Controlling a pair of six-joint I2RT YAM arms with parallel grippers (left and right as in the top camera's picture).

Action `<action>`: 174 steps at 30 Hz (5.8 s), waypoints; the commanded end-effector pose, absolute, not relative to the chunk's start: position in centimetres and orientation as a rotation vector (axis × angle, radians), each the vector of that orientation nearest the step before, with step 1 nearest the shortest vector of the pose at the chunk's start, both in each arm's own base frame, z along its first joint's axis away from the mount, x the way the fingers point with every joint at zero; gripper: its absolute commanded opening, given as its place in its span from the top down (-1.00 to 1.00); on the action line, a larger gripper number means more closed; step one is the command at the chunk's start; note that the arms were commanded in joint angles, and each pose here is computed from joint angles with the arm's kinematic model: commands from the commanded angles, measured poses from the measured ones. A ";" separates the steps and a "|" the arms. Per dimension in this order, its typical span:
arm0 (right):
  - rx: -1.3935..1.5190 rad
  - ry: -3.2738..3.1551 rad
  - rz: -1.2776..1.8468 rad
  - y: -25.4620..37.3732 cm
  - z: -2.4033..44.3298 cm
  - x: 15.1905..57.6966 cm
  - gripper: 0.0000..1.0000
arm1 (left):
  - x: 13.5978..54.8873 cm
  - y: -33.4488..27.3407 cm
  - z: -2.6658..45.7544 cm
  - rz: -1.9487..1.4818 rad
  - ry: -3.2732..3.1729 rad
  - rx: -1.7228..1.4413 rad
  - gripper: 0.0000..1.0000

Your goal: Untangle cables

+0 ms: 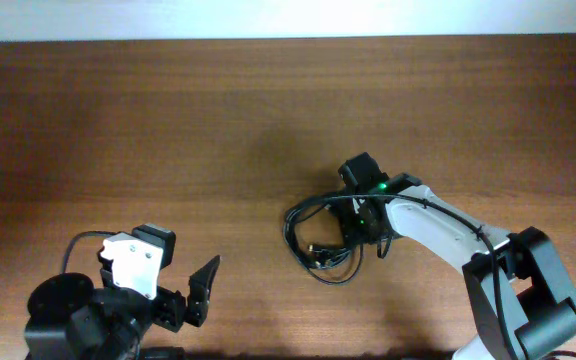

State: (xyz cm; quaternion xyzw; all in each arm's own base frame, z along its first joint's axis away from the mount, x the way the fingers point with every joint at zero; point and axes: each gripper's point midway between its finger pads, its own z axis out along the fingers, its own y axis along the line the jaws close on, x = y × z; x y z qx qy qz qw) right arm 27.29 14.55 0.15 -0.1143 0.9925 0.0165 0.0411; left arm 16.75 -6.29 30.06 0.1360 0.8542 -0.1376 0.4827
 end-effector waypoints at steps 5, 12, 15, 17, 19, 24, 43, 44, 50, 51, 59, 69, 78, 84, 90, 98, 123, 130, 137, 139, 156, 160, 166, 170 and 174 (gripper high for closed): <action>-0.286 3.083 0.166 15.7 -0.1 26.3 0.92 | 16.9 -6.0 30.2 -0.313 2.076 0.334 -0.72; -0.296 3.099 0.313 17.4 0.6 26.0 0.93 | 16.9 -6.0 30.2 -0.313 2.076 0.334 0.48; -0.310 3.034 0.404 19.2 5.0 28.0 0.92 | 17.1 -6.0 29.8 -0.315 2.083 0.333 1.00; -0.371 2.929 0.439 20.3 9.9 30.1 0.92 | 17.2 -6.0 29.5 -0.315 2.086 0.333 1.00; -0.397 2.817 0.447 20.9 15.2 32.0 0.93 | 17.3 -6.0 29.1 -0.316 2.093 0.333 1.00; -0.472 2.717 0.486 22.1 22.5 32.1 0.92 | 17.7 -6.1 28.0 -0.325 2.115 0.332 1.00; -0.696 2.400 0.394 24.6 35.1 26.2 0.92 | 21.4 -11.5 27.9 -0.411 1.648 0.859 1.00; -0.703 2.391 0.400 24.6 35.4 25.8 0.93 | 21.9 -11.5 27.5 -0.411 1.648 0.859 1.00; -0.833 2.332 0.463 26.9 36.4 22.4 0.92 | 23.5 -13.9 26.4 -0.646 1.589 0.960 1.00; -0.845 2.328 0.466 27.1 36.4 22.2 0.92 | 23.4 -14.3 26.2 -0.697 1.585 0.974 1.00; -0.840 2.334 0.408 26.6 36.1 22.2 0.93 | 23.3 -15.4 24.9 -0.901 1.598 0.995 1.00; -0.803 2.367 0.244 24.3 35.3 22.9 -0.04 | 24.1 -14.9 24.5 -0.843 1.649 0.953 1.00; -0.266 2.419 -0.095 17.8 35.1 25.3 -0.50 | 26.0 -11.4 16.8 -0.672 2.097 0.743 0.59; -0.116 2.417 -0.102 17.0 35.2 25.3 -0.57 | 25.6 -12.3 9.5 -0.807 2.355 0.772 0.70; -0.133 2.444 -0.106 16.9 34.8 24.9 -0.63 | 26.5 -19.6 4.5 -0.676 2.229 1.208 0.14; -0.164 2.483 -0.180 15.6 34.2 24.0 -0.62 | 32.6 -20.0 5.0 -0.334 2.107 1.121 -0.23; -0.075 2.468 -0.394 13.9 30.8 24.8 0.92 | 32.7 -18.4 26.7 -0.348 1.607 0.834 1.00; -0.243 2.444 -0.369 17.6 24.5 27.5 0.52 | 31.9 -18.3 25.6 -0.364 1.661 0.851 1.00; -0.257 2.304 -0.277 20.1 23.6 34.5 0.12 | 33.5 -15.2 24.0 -0.178 1.782 0.740 1.00; -0.221 2.337 -0.197 20.2 22.7 35.9 0.13 | 33.6 -14.5 23.7 -0.150 1.799 0.730 1.00; -0.184 2.610 0.313 20.1 19.5 36.0 0.04 | 34.1 -11.4 24.0 -0.026 1.859 0.577 -0.43; -0.307 2.717 0.335 20.7 16.7 33.6 0.03 | 35.5 -3.7 24.2 0.224 1.923 0.240 -0.42; -0.992 2.764 0.250 23.1 9.8 27.4 0.01 | 35.4 3.3 23.4 0.163 1.972 -0.107 -0.56; -1.172 2.725 0.258 26.5 8.5 24.6 0.03 | 35.2 3.4 22.8 0.166 1.995 -0.107 -0.61; -1.255 2.671 0.278 29.7 6.2 24.1 0.16 | 35.1 3.4 22.7 0.167 2.000 -0.107 -0.61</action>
